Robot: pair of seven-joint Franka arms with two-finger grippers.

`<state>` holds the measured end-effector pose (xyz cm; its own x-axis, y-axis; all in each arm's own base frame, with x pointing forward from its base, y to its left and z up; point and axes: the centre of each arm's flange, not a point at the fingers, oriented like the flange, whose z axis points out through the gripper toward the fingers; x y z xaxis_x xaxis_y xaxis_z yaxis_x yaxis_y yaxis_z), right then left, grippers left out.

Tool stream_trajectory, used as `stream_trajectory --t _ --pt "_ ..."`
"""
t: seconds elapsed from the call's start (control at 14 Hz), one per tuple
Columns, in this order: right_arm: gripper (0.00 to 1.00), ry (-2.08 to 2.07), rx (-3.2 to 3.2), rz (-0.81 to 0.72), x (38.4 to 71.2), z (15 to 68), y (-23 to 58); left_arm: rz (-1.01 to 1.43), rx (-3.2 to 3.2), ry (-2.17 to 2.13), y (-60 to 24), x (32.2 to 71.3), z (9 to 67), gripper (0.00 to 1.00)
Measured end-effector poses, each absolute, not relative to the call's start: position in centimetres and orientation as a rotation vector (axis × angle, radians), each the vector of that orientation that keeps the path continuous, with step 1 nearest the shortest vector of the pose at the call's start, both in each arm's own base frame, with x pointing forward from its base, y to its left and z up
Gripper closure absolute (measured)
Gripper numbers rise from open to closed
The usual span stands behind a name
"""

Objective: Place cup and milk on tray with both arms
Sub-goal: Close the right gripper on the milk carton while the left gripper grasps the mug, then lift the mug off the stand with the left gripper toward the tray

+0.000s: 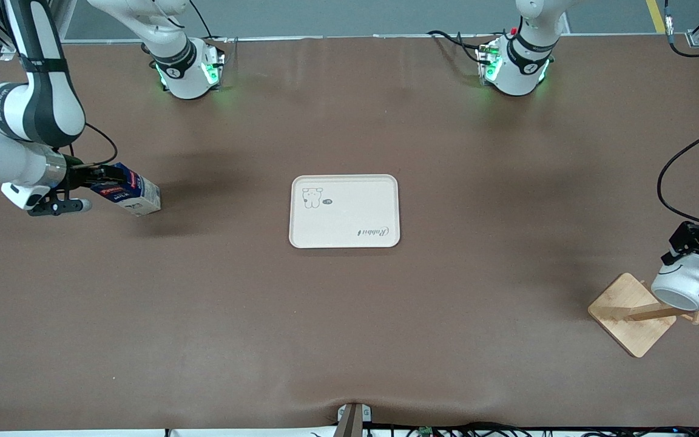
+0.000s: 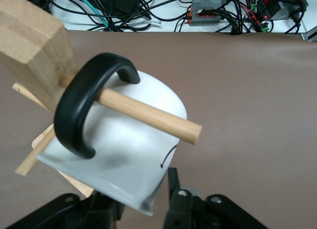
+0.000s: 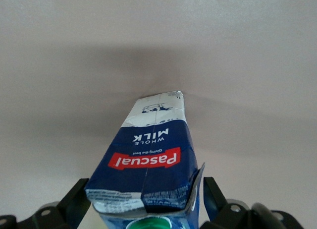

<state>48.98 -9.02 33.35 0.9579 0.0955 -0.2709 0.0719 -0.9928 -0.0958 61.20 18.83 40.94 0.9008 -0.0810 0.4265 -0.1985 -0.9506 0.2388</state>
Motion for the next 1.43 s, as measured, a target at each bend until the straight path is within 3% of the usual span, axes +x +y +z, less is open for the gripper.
stream_trajectory --t 0.07,0.36,0.43,0.57,1.07,1.43 --pt "0.00 -0.128 -3.025 0.421 48.8 33.0 -9.1 0.608 2.788 -0.211 18.8 61.2 40.9 0.71" --pt "0.05 -0.128 -3.024 0.427 48.5 32.5 -9.1 0.608 2.786 -0.216 18.5 61.3 41.0 0.75" --pt "0.12 -0.130 -3.026 0.426 48.5 32.5 -9.1 0.608 2.785 -0.218 18.5 61.3 41.0 0.75" --pt "0.25 -0.130 -3.030 0.421 48.4 32.8 -9.2 0.610 2.779 -0.234 18.1 61.4 41.1 0.85" --pt "0.25 -0.126 -3.028 0.425 48.4 32.8 -9.3 0.586 2.755 -0.277 16.8 61.7 41.7 0.90" --pt "0.32 -0.110 -3.016 0.458 48.2 33.3 -9.8 0.555 2.725 -0.334 15.3 61.3 43.9 0.90"
